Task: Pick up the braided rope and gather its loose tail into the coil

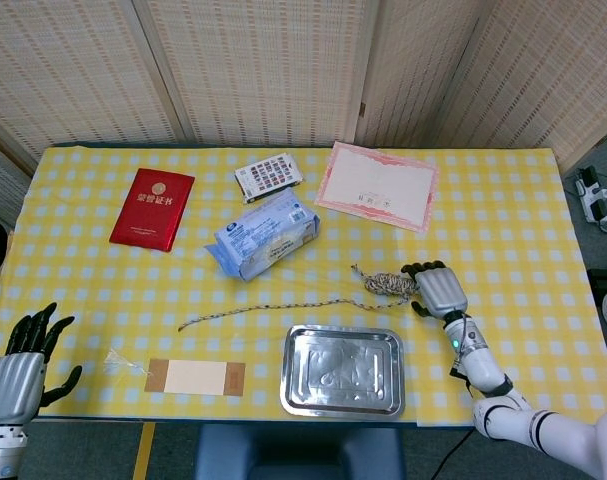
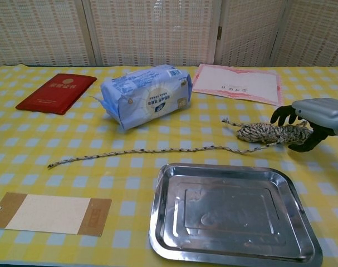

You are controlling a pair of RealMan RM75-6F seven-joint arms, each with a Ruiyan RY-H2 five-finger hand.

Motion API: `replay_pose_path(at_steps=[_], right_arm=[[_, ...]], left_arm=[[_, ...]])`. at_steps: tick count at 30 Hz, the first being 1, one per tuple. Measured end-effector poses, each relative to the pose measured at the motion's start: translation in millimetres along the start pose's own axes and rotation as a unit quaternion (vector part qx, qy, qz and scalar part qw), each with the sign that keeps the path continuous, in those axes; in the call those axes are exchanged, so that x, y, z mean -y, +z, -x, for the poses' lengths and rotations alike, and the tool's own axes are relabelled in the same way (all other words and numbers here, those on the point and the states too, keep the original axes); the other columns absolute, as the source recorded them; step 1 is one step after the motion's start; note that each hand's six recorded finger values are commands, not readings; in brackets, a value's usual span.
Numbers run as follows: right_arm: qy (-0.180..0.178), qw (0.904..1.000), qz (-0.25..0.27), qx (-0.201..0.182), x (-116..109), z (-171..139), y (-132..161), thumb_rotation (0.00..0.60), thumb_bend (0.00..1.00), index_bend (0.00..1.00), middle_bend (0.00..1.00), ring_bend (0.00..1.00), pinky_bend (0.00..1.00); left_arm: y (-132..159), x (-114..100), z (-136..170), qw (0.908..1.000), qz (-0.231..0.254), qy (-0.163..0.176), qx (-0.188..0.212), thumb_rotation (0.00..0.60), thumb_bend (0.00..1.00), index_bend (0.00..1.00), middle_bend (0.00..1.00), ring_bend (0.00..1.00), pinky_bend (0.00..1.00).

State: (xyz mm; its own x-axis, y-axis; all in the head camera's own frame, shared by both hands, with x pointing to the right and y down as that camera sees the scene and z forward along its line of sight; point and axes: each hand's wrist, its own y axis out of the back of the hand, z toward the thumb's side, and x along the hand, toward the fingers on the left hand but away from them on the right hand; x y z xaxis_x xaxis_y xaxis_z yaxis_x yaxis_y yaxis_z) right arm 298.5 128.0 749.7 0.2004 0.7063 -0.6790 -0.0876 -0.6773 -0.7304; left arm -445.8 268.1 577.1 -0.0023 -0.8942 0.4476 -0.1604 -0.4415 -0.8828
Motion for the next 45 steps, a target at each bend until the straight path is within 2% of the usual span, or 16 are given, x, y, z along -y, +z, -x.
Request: replay_pose_path(at_steps=[7, 14, 21, 36, 45], right_arm=[[0.0, 0.9999, -0.001, -0.01, 0, 5, 9, 0.6, 0.35, 0.29, 0.33, 0.29, 0.23], [0.0, 0.9999, -0.003, -0.014, 1, 10, 15, 0.6, 0.35, 0.34, 0.36, 0.32, 0.25], [-0.001, 1.0, -0.002, -0.009, 2, 15, 14, 0.6, 0.36, 0.44, 0.42, 0.4, 0.38], [-0.008, 0.9996, 0.008, -0.024, 1, 18, 14, 0.6, 0.64, 0.62, 0.55, 0.57, 0.56], [-0.022, 0.9983, 0.007, -0.053, -17, 10, 5, 0.6, 0.71, 0.68, 0.6, 0.62, 0.6]], left_arm=[[-1, 1, 0, 1.0, -0.001, -0.002, -0.003, 0.6, 0.35, 0.2, 0.0, 0.0, 0.0], [-4, 4, -1, 0.9999, 0.0, -0.008, -0.008, 0.6, 0.35, 0.19, 0.0, 0.0, 0.0], [-5, 6, -1, 0.9999, -0.001, -0.011, -0.01, 0.6, 0.35, 0.19, 0.0, 0.0, 0.0], [-1, 5, -4, 0.9999, -0.006, -0.012, -0.004, 0.6, 0.35, 0.19, 0.0, 0.0, 0.0], [19, -8, -21, 0.9988, -0.017, -0.002, 0.045, 0.6, 0.35, 0.24, 0.0, 0.0, 0.0]])
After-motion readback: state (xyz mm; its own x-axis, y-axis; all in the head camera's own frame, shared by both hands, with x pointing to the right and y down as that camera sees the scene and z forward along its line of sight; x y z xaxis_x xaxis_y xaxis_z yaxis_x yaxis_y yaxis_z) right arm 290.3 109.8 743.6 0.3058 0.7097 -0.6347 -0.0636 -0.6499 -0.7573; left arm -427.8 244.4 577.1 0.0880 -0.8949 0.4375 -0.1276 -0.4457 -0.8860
